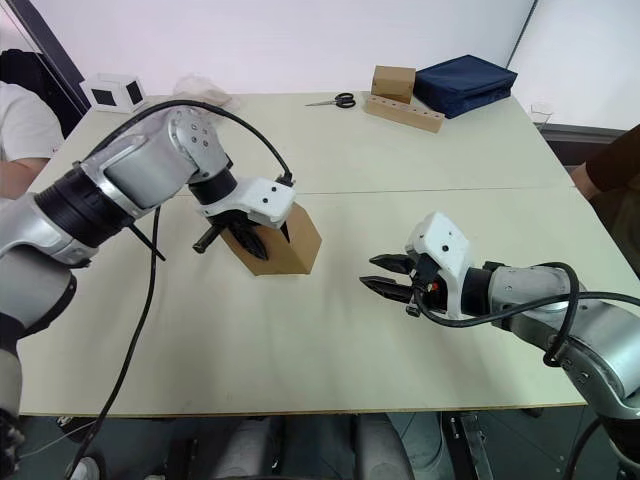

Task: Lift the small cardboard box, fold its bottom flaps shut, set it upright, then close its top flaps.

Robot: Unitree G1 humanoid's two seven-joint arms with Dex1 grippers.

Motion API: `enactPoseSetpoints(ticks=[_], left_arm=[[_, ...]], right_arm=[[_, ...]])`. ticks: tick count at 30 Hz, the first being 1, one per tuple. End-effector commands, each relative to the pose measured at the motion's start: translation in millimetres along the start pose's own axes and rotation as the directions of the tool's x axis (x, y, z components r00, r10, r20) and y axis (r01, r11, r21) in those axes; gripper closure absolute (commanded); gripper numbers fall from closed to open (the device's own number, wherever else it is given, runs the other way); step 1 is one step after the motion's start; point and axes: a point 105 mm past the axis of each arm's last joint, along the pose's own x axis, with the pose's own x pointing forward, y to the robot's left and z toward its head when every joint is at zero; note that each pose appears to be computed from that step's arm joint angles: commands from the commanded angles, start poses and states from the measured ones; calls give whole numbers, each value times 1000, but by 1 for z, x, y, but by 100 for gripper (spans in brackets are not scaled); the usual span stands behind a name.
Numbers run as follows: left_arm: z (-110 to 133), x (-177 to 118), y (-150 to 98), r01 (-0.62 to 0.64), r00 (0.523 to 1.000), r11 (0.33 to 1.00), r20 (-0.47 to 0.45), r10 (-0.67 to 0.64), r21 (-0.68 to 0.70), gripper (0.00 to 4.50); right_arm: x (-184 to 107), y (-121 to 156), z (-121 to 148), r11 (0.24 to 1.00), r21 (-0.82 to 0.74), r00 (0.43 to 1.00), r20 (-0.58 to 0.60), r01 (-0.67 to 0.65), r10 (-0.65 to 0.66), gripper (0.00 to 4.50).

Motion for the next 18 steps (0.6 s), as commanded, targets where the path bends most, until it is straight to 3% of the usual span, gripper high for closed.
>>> enactPoseSetpoints(ticks=[1, 2, 5, 13, 14, 18], left_arm=[[11, 2, -2, 6, 1000, 999, -17, -6, 38, 450], [13, 4, -2, 5, 1000, 1000, -13, -5, 29, 450], [13, 9, 0, -11, 1000, 1000, -15, 11, 10, 348], [31, -5, -3, -47, 997, 997, 62, 51, -63, 22], [34, -8, -3, -53, 995, 996, 75, 59, -72, 3], [43, -31, -3, -105, 985, 986, 122, 120, -127, 3]], right_arm=[[-1, 5, 15, 997, -72, 999, 38, -15, 18, 291], [-1, 5, 15, 997, -71, 999, 36, -15, 18, 291], [0, 5, 12, 997, -73, 999, 31, -17, 19, 284], [1, 5, 11, 997, -69, 999, 31, -29, 32, 284], [2, 4, 11, 997, -68, 999, 31, -31, 33, 284], [2, 2, 11, 997, -71, 999, 24, -39, 41, 284]])
